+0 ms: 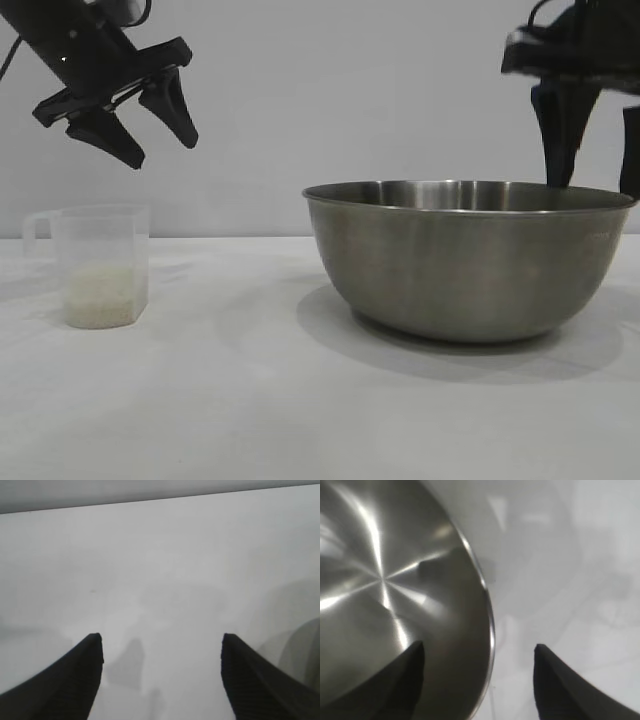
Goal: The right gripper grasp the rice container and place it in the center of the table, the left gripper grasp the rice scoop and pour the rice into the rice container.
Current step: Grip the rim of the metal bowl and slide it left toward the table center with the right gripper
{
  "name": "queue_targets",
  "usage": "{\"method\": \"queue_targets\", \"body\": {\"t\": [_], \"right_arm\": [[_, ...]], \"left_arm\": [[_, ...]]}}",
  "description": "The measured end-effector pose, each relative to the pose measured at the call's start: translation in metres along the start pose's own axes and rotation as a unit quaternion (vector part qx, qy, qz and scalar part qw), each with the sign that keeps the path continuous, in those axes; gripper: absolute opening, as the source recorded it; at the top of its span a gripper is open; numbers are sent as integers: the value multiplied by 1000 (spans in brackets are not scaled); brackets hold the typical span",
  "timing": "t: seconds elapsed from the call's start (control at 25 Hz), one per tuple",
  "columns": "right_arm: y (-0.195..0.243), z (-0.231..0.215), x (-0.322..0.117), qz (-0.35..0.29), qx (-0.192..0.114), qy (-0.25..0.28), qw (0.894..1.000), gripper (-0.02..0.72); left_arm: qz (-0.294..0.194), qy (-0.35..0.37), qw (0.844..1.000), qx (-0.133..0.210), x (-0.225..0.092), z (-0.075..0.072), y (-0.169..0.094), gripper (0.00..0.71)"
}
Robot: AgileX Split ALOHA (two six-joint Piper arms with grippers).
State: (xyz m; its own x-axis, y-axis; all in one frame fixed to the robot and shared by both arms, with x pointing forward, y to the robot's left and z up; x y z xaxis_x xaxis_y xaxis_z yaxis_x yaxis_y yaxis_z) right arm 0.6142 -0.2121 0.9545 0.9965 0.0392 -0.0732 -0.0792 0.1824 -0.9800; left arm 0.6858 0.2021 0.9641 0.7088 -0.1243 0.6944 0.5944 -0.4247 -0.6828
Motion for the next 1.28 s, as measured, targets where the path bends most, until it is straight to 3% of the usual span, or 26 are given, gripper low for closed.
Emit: {"method": "queue_targets", "body": {"t": [0.12, 0.24, 0.4, 0.52, 1.28], "right_arm": [[14, -2, 3, 15, -2, 4, 1000, 444], [28, -5, 7, 24, -4, 7, 1000, 345], [37, -5, 10, 29, 0, 12, 1000, 115], [38, -3, 10, 30, 11, 16, 999, 0], [49, 67, -3, 31, 52, -39, 997, 0]], "left_arm": [[0, 0, 1000, 0, 0, 0, 0, 442], [0, 0, 1000, 0, 0, 0, 0, 442], [1, 0, 1000, -1, 0, 0, 0, 442], [1, 0, 1000, -1, 0, 0, 0, 442], [2, 0, 1000, -2, 0, 0, 0, 442]]}}
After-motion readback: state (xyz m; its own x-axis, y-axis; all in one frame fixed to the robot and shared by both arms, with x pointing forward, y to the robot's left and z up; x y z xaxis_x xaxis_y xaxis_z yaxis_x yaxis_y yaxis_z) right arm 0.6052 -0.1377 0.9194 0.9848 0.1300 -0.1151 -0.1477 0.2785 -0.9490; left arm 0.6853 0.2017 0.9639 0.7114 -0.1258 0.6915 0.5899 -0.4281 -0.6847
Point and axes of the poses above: a point on each arm's last joint axis where the gripper is mounted, y pointing out along that axis toward the gripper, z along the wrist's bending axis when the last joint is at zero, x = y × z, the point moved 2 cm from there along y, pointing out along that axis toward the gripper, and after that the axes turned 7 degrees about y, right-handed, at the moved point
